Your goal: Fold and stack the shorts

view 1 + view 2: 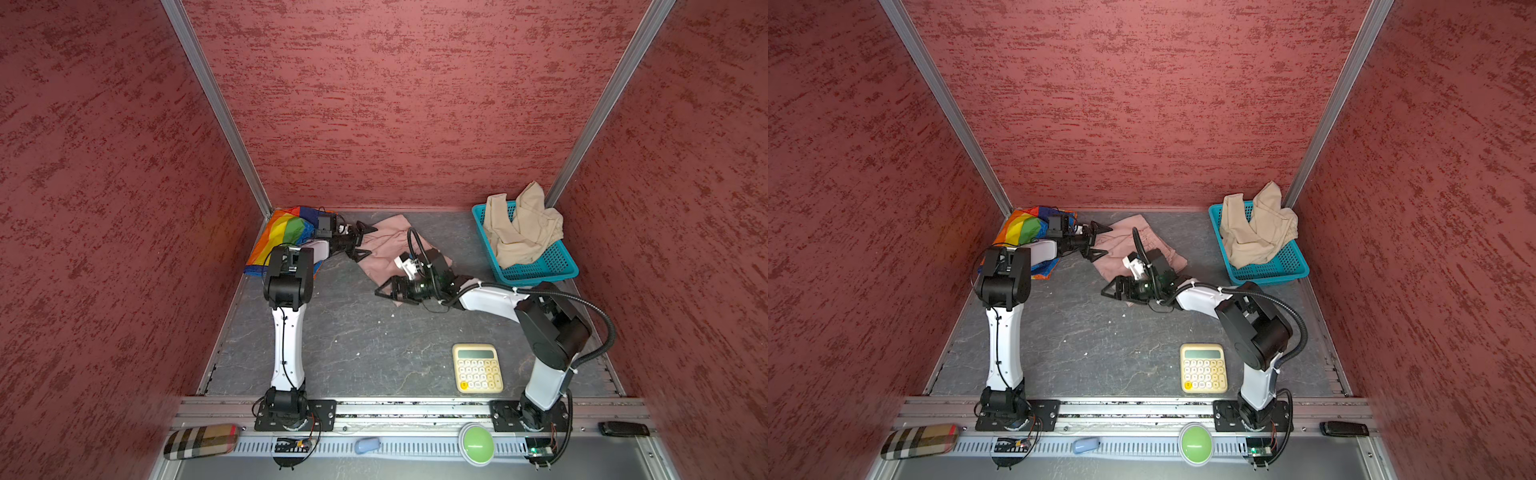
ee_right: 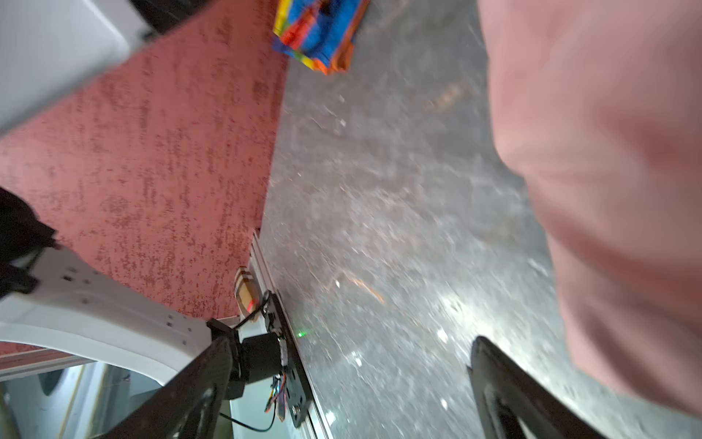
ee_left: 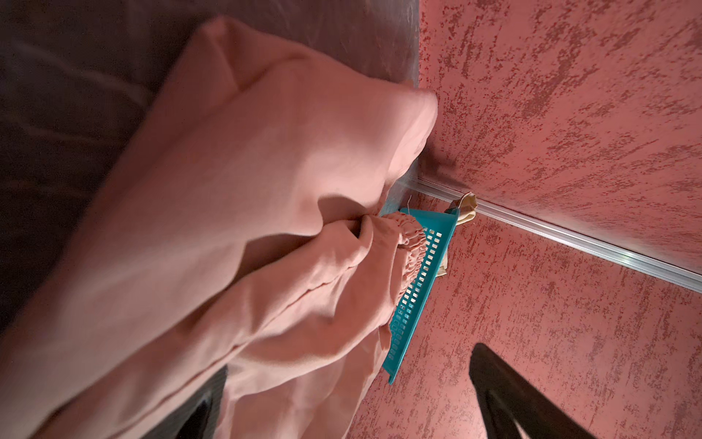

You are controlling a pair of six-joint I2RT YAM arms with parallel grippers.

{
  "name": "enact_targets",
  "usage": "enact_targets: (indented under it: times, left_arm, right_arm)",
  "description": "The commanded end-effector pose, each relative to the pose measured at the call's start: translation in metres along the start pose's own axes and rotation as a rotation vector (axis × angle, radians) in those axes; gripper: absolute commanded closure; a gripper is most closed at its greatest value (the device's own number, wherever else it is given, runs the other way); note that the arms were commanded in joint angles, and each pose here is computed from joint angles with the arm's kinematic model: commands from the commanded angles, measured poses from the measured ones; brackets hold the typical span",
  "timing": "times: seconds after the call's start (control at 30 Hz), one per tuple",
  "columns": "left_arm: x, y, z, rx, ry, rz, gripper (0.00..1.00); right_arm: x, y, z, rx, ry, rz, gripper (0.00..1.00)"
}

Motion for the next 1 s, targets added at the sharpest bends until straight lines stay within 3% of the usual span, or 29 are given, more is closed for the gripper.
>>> enact_targets:
  times: [0.0,0.27,0.57,0.77,0.97]
  left_arm:
    - [-0.002,-0.007,0.013,-0.050,0.030,-0.029,0.01]
    - [-0.004,-0.007,0.012,-0.053,0.030,-0.024,0.01]
    - [-0.022,-0.006,0.021,-0.072,0.043,-0.040,0.01]
    - [-0.034,-0.007,0.009,-0.095,-0.002,-0.046,0.01]
    - [-0.017,0.002,-0.042,-0.060,-0.138,-0.042,0.01]
  right_arm:
    - [-0.018,-0.007,-0.021,0.055,0.030,0.008,0.01]
    - [-0.027,-0.022,-0.076,0.052,-0.017,0.024,0.01]
    - [0.055,-0.012,-0.111,0.079,-0.169,0.071,0.01]
    - [0.091,0.007,-0.107,0.070,-0.255,0.044,0.01]
    - [0.054,0.032,-0.060,0.062,-0.153,-0.020,0.01]
Point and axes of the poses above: each gripper's point midway between its finger pads, its own y axis back along the fingers, its own z axis along the line the jaws close on, x = y × z, the point moved 6 cm from there along y, back along the fingers, and after that the axes turned 10 degrees about y, right-handed, at the moved point
